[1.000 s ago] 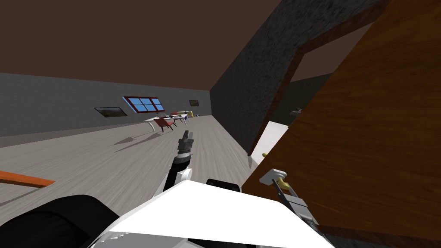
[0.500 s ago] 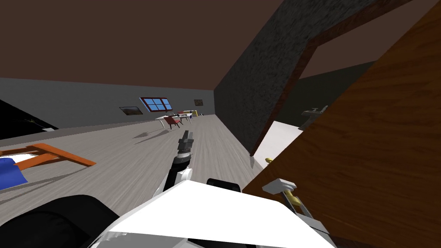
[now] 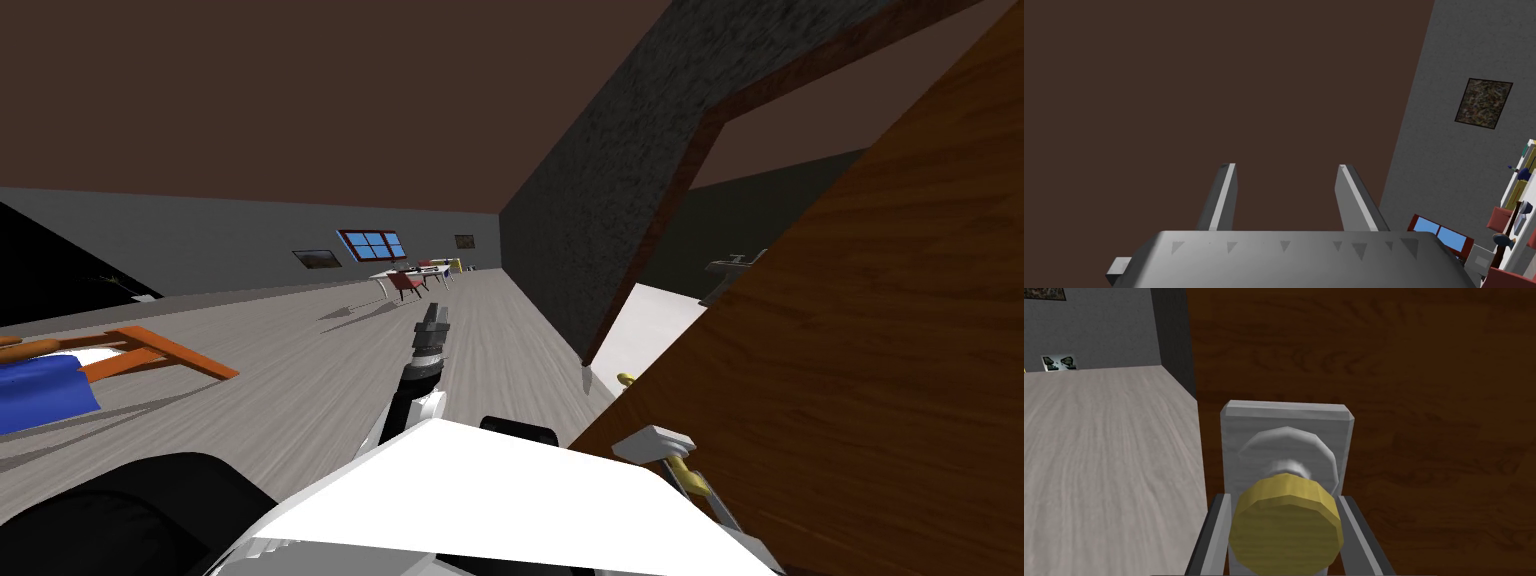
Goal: Pull the door open
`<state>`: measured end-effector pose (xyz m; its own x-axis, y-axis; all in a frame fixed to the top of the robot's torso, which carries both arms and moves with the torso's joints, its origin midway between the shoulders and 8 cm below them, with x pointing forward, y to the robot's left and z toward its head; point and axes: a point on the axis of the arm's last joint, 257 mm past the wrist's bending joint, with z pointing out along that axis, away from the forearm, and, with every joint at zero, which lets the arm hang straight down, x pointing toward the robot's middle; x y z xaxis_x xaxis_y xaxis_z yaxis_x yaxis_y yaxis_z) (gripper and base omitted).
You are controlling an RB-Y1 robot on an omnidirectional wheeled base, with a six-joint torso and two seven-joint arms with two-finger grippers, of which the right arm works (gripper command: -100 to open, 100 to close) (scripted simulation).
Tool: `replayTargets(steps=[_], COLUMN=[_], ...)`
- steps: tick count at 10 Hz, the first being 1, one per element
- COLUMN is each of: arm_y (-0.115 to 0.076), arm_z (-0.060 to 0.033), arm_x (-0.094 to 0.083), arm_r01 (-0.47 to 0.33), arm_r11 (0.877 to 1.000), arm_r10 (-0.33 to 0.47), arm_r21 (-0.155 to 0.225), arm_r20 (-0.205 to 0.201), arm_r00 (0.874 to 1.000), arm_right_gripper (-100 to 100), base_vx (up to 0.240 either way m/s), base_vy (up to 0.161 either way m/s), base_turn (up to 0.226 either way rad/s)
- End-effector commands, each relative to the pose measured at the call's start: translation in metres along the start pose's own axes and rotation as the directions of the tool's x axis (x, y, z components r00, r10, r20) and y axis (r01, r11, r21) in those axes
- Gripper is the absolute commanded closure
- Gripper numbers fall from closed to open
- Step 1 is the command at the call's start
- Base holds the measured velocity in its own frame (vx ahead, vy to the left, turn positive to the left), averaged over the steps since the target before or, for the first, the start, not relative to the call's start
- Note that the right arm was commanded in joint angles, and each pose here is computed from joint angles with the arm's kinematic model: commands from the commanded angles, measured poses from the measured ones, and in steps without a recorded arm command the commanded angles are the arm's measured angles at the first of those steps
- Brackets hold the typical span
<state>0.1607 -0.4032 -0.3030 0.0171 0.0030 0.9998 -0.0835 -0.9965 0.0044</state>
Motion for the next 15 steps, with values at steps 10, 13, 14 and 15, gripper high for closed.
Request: replayTargets(steps=[10,13,14,15], arm_y=[-0.0064,-0.0073,-0.0073,-0.0073], arm_z=[0.0025,0.0023,0.0023,0.0023], arm_x=[0.0054,0.0061,0.0061,0.0061], arm_r01=[-0.009,-0.011,-0.011,-0.011], arm_r11=[0.999,0.999,0.999,0.999], arm_r10=[0.011,0.013,0.013,0.013], arm_r21=[0.030,0.037,0.037,0.037], arm_r20=[-0.046,-0.054,-0.054,-0.054], arm_r00=[0.999,0.998,0.998,0.998], arm_right_gripper=[100,100,100,100], base_vx=[0.121,0.071,0.030,0.008], base_vy=[0.043,0.027,0.013,-0.012], base_turn=[0.008,-0.002,0.000,-0.006])
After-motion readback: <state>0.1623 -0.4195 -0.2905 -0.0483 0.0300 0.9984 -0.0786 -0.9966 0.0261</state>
